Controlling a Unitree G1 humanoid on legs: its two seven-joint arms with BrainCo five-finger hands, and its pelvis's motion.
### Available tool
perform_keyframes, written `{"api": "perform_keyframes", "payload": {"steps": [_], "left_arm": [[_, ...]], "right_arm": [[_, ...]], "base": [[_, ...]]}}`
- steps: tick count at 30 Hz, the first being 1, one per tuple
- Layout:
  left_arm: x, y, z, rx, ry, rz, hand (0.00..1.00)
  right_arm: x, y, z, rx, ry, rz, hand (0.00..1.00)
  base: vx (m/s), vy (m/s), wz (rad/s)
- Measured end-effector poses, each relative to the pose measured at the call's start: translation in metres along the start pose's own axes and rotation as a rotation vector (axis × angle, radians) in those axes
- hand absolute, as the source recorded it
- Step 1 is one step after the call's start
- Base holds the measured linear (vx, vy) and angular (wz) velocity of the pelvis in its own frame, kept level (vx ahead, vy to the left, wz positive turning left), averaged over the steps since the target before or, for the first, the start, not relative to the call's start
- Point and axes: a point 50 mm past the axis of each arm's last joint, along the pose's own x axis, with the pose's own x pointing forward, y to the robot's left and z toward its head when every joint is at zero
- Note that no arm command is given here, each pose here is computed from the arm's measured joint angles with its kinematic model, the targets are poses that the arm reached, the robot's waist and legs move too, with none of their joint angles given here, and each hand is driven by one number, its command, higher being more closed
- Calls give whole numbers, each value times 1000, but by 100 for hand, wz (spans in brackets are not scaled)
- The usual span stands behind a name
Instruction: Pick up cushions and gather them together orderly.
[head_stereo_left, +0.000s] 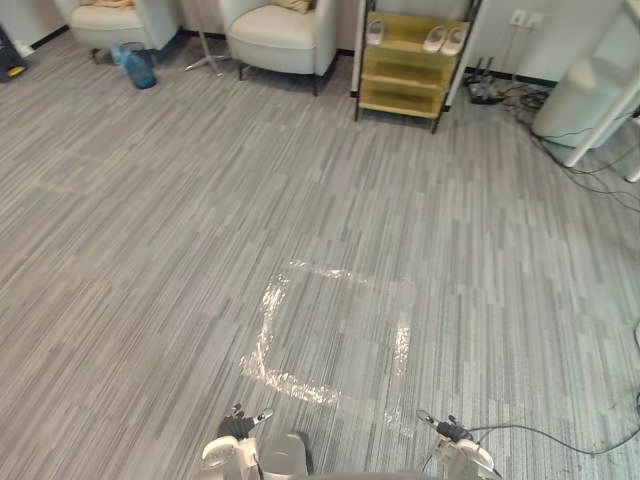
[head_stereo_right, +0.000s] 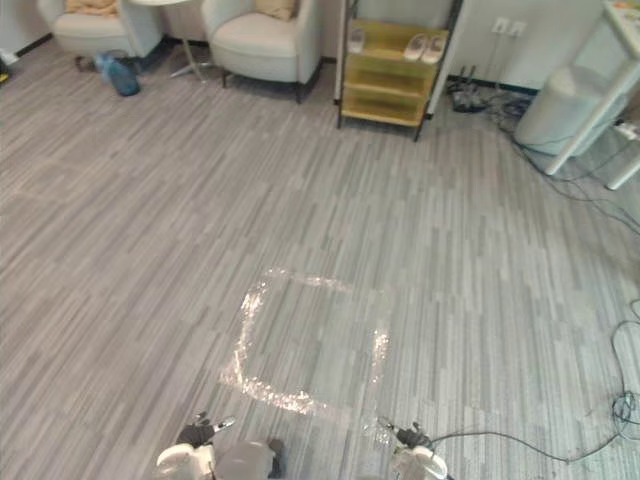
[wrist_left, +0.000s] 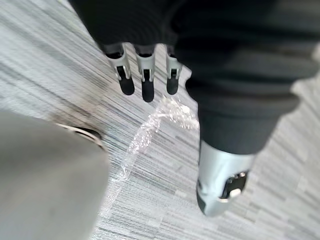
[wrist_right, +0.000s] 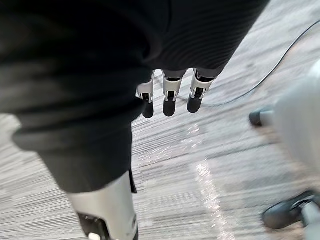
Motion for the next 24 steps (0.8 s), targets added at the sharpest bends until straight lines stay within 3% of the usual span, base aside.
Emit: {"api": "perform_keyframes", "payload": {"steps": [7,15,20,24], "left_arm": [[-2,8,-7,7,21,21,0],[-3,-21,-6,-32,5,-51,0],[-3,-25,-1,-10,-16,-65,0],[0,-22,3,15,-15,-62,0]], "right_arm": [[-2,-12,-10,-11,22,-20,0],[-3,-21,-9,41,15,-59,0],[-1,-23,0,76,-15,-74,0],[-4,-21,-19,82,48,-71,0]], "base": [[407,-175,55],[408,-197,35],[307,51,-32],[285,118,-10]]}}
